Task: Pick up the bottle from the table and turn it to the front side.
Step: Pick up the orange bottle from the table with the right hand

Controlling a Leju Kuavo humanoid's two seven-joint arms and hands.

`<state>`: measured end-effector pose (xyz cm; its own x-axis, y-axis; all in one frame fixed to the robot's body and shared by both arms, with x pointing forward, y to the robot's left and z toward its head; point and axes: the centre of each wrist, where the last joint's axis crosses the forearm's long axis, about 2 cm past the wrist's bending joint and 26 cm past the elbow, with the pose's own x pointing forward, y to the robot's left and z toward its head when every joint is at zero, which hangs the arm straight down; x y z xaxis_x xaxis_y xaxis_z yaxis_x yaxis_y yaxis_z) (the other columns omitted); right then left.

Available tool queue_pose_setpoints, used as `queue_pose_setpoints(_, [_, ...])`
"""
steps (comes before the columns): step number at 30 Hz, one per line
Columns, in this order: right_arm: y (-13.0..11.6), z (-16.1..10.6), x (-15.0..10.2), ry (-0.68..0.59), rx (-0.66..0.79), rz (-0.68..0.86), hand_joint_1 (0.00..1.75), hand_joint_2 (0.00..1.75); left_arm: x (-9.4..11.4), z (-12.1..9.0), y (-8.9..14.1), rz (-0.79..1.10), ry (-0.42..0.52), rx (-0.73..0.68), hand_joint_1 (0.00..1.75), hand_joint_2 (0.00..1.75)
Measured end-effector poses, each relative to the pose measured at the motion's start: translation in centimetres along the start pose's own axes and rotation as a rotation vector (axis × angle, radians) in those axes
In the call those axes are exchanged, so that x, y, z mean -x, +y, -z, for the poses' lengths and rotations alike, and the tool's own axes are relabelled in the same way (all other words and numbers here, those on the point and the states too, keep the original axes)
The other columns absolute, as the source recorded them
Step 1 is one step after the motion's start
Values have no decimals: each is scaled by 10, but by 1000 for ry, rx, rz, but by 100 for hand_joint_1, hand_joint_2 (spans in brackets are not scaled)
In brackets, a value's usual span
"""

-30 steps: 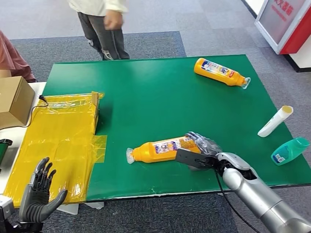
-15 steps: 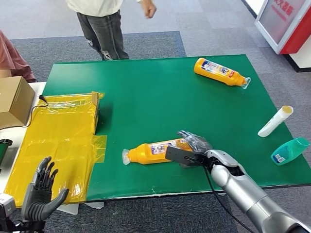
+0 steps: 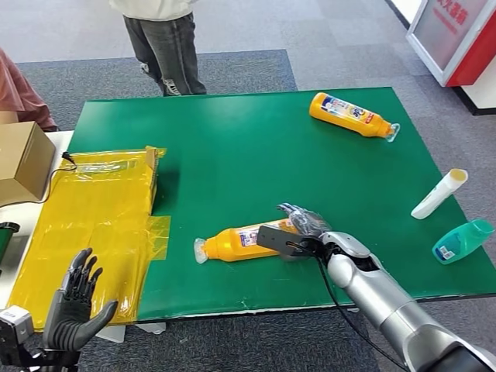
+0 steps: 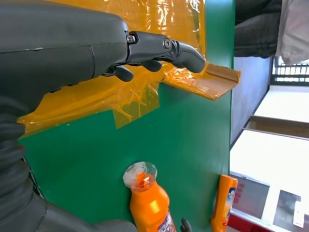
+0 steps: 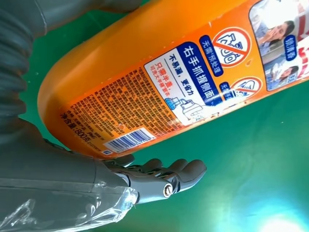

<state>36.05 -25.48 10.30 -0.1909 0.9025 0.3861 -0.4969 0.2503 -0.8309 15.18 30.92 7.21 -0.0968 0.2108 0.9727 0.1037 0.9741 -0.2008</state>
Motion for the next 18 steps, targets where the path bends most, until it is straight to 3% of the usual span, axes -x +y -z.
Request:
queue_pose_setpoints(4, [2, 1, 1, 7, -9, -9, 4, 175, 0, 0, 0, 0, 1, 7, 0, 175])
queue_pose_setpoints(6, [2, 1, 2, 9, -13, -12, 75, 175, 0, 0, 0, 1, 1, 8, 0, 175])
queue_pose_setpoints(8, [1, 1, 2, 10, -16, -13, 158, 175, 0, 0, 1, 0, 0, 8, 0, 175])
queue_pose_setpoints(10, [1, 1, 3, 11, -18, -14, 175, 175, -1, 0, 2, -2, -2, 7, 0, 175])
queue_pose_setpoints(18, [-2, 2, 3, 5, -16, -12, 175, 175, -1, -1, 3, 0, -5, 5, 0, 175])
